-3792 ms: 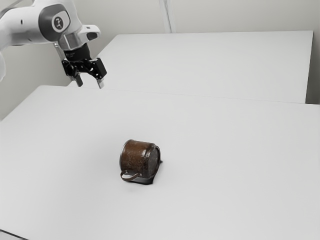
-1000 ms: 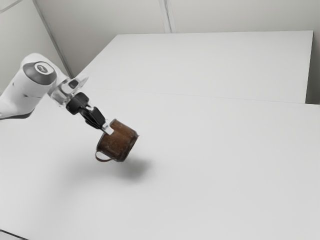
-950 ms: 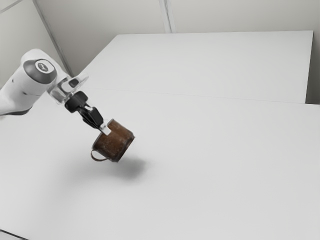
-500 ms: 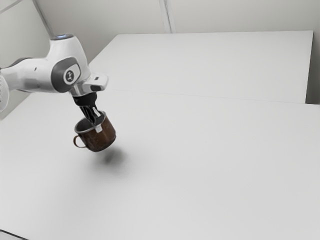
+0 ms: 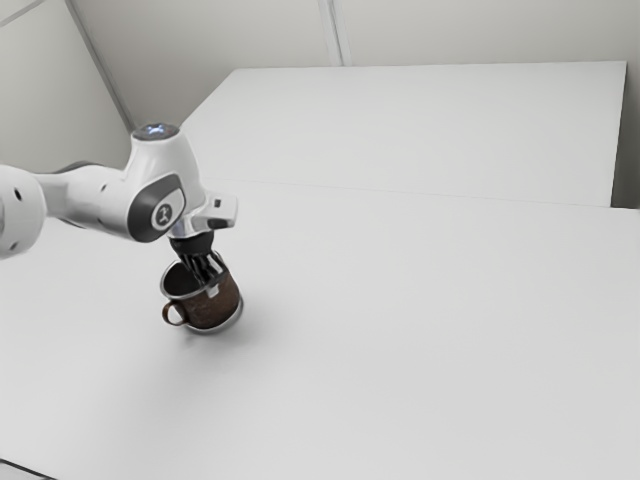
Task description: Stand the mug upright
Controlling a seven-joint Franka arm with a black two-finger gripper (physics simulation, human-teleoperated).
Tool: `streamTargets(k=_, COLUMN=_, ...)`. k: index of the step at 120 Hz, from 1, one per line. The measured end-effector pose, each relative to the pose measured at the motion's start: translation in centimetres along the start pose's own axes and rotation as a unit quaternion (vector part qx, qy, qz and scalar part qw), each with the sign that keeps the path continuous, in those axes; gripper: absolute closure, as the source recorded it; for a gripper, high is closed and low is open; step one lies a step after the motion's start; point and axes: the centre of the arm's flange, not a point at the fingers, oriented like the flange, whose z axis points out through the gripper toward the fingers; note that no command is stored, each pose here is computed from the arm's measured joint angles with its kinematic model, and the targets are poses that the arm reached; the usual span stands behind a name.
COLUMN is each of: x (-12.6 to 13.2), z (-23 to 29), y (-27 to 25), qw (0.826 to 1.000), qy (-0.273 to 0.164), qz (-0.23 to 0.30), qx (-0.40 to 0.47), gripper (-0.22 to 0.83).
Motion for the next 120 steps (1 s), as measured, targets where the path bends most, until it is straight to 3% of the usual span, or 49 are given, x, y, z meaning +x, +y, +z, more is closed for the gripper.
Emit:
streamTargets(k=10, x=0.1, z=0.5, y=-0.1, qw=1.0, qy=0.001, qz=-0.011, qx=-0.003, gripper=0.66)
streamTargets(k=31, x=0.0, z=0.0, y=-0.4, qw=0.999, qy=0.009, qz=-0.032, qx=-0.005, gripper=0.31)
streamTargets(k=48, x=0.0, z=-3.0, y=-0.2, qw=0.998, qy=0.03, qz=-0.047, qx=-0.005, gripper=0.16)
streamTargets(k=68, x=3.1, z=-8.3, y=-0.4, qw=0.996, qy=0.055, qz=-0.067, qx=-0.036, gripper=0.07)
streamTargets(k=93, x=7.2, z=-18.7, y=-4.2, qw=0.991, qy=0.088, qz=-0.088, qx=-0.048, gripper=0.03)
streamTargets(k=120, x=8.5, z=-21.9, y=-5.4, qw=0.992, qy=0.059, qz=-0.09, qx=-0.062, gripper=0.01)
